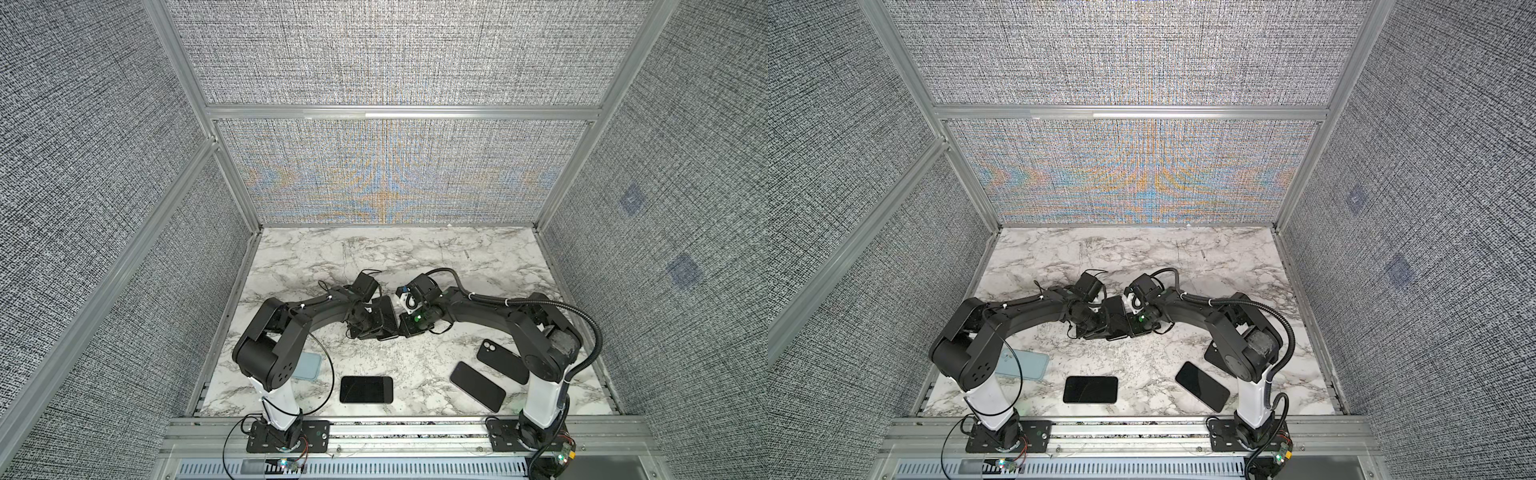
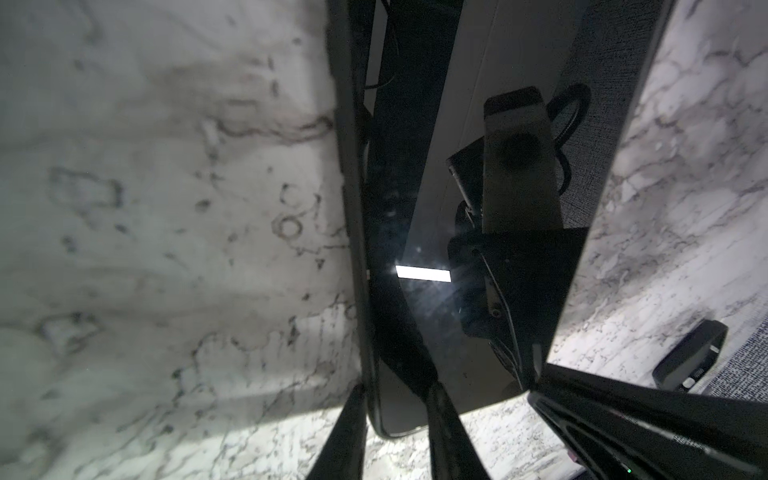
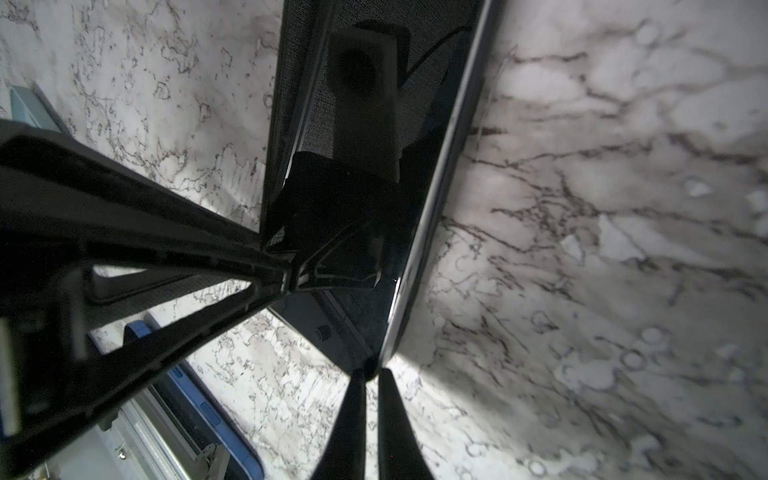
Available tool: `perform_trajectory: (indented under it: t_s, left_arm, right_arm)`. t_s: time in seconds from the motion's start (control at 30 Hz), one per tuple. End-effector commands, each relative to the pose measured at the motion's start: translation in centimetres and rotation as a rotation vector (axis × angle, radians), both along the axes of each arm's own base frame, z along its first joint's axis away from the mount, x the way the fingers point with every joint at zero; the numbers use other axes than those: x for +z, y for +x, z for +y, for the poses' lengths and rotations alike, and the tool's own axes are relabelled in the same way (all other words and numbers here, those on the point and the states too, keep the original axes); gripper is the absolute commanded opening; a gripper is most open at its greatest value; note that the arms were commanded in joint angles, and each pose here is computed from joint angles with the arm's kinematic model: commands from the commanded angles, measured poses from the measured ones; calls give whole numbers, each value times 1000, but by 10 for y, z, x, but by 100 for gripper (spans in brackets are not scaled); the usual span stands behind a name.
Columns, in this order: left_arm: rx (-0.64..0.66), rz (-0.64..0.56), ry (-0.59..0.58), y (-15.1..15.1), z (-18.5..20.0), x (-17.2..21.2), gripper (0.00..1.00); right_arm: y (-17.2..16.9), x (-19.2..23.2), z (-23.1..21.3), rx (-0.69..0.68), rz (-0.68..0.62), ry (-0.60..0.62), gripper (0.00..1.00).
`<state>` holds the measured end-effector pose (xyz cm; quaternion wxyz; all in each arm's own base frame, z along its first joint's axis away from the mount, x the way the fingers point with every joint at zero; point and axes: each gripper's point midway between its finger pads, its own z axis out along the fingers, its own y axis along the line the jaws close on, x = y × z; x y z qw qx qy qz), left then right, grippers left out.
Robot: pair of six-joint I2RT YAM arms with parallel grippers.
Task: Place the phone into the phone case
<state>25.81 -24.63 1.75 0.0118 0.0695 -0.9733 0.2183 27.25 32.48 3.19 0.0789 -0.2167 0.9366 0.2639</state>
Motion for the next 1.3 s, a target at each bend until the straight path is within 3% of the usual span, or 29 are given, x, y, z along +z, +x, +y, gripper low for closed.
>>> perform_trajectory:
  t_s: [0.0,0.67,0.83,1.07,1.27]
  left_arm:
    - [-2,-3,-25,0,-5,-2,26]
    - [-1,1,-28,-1,-4,-4,25]
    - [3,-27,-2,0,2,3,25]
    - [74,-105,-45,13,8,29,28]
    - [125,-117,-136,19,-3,39,41]
  right_arm:
    - [-6,1,15,37,23,63,9]
    - [-10,-21,18,31,64,65,3]
    - [-4,-5,13,29,16,42,3]
    - [11,23,5,-45,-65,12,15]
    - [17,27,1,-177,-92,-21,21]
